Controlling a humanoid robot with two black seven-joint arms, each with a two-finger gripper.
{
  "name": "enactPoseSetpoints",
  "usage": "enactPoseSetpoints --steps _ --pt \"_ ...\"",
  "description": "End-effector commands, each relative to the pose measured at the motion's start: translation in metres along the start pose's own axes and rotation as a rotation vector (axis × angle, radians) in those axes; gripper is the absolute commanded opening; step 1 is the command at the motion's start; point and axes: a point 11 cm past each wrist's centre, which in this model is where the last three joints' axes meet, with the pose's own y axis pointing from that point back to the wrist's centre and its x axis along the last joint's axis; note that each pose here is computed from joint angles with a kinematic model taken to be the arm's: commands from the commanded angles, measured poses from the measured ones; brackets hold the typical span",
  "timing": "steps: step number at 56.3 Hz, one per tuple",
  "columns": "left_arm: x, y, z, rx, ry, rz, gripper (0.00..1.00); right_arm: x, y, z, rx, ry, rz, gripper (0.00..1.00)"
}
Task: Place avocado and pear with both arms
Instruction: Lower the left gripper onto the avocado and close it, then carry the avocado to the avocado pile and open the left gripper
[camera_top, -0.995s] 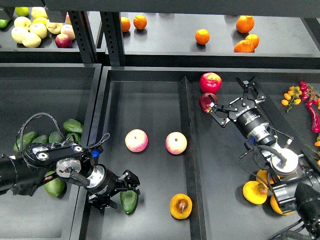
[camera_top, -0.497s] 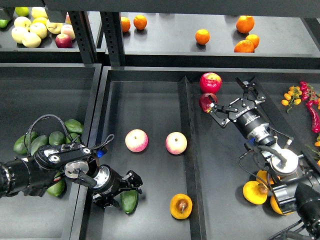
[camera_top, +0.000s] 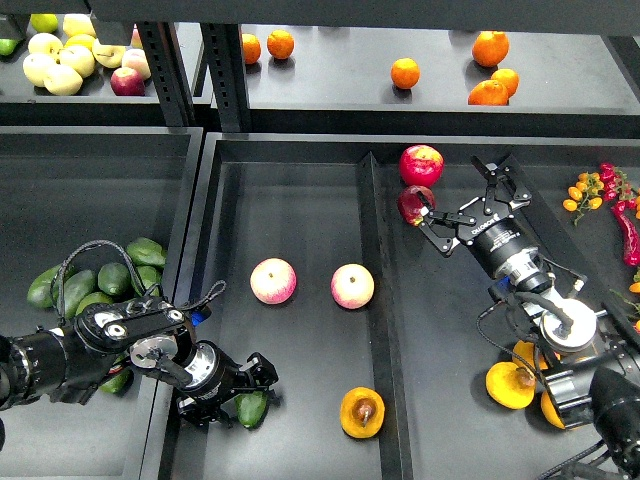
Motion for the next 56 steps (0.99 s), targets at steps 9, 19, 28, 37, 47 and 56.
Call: enactPoseSetpoints --steps 9,19,28,37,47,56 --pt "-0.003 -0.003 0.007 -0.011 0.003 -0.002 0.69 0.000 0.000 0.000 0.000 0.000 -0.001 1.00" --pt "0.001 -0.005 0.007 0.011 -0.039 0.030 0.55 -0.001 0.000 0.000 0.000 0.001 -0.003 1.00" --pt "0.007 -0.004 0.006 0.026 -0.074 0.070 0.51 -0.001 0.000 0.000 0.000 0.001 -0.003 1.00" --pt "0.007 -0.002 0.011 0.014 -0.080 0.072 0.48 -0.001 0.000 0.000 0.000 0.001 -0.003 1.00" --pt "0.019 0.021 0.034 -0.038 -0.106 0.099 0.48 0.001 0.001 0.001 0.000 -0.001 0.001 1.00" --pt "0.059 0.069 0.033 -0.078 -0.084 0.184 0.48 0.002 0.003 0.002 -0.003 -0.003 0.005 1.00"
